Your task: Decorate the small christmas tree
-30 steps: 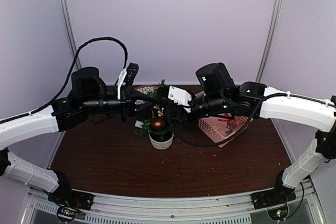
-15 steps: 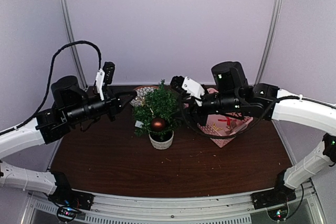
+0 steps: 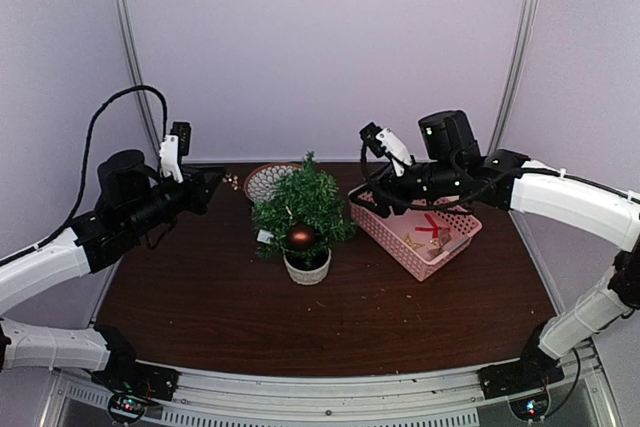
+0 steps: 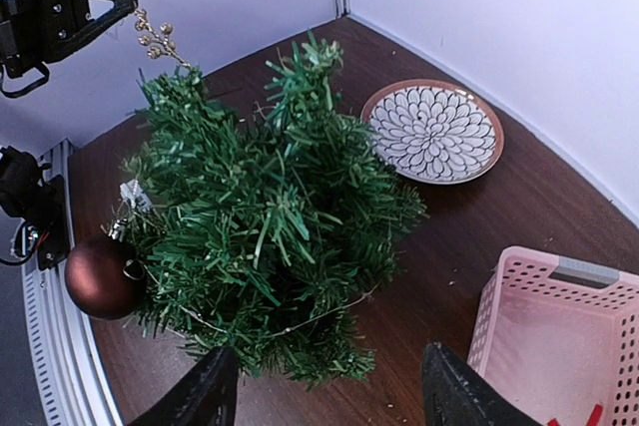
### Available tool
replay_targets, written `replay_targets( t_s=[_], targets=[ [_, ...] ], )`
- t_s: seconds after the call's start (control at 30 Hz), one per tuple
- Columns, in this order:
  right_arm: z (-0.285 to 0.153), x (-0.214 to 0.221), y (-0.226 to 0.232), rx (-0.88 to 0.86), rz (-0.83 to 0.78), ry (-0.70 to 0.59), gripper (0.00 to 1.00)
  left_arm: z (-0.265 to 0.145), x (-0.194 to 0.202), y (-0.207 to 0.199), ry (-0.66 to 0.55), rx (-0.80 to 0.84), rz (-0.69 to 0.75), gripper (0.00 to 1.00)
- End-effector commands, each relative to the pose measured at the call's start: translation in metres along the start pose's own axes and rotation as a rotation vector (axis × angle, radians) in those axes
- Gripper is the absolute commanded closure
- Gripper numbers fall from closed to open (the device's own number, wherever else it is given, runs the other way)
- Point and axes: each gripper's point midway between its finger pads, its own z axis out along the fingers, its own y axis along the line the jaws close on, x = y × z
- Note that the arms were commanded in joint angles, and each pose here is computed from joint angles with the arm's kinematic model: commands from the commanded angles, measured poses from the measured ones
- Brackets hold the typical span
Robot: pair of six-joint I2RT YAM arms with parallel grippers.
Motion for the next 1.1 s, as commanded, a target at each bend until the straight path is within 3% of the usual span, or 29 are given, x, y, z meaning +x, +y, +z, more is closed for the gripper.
replay_targets(
  t_s=[0.0, 0.3, 0.6, 1.07],
  targets=[
    [0.015, 0.026, 0.008, -0.066, 0.099, 0.083, 0.35, 0.018, -0.007, -0.021, 0.004, 0.114, -0.011, 1.0],
    [0.035, 0.046, 0.011, -0.103, 0.134, 0.144, 0.38, 0.029, 0.005, -0.037, 0.052, 0.218, -0.007, 1.0],
    [0.047, 0.057, 0.012, -0.125, 0.139, 0.173, 0.39, 0.014, -0.031, -0.036, -0.008, 0.165, 0.069, 1.0],
    [0.05, 0.063, 0.011, -0.123, 0.134, 0.193, 0.39, 0.041, 0.01, -0.037, 0.167, 0.192, 0.037, 1.0]
  ],
)
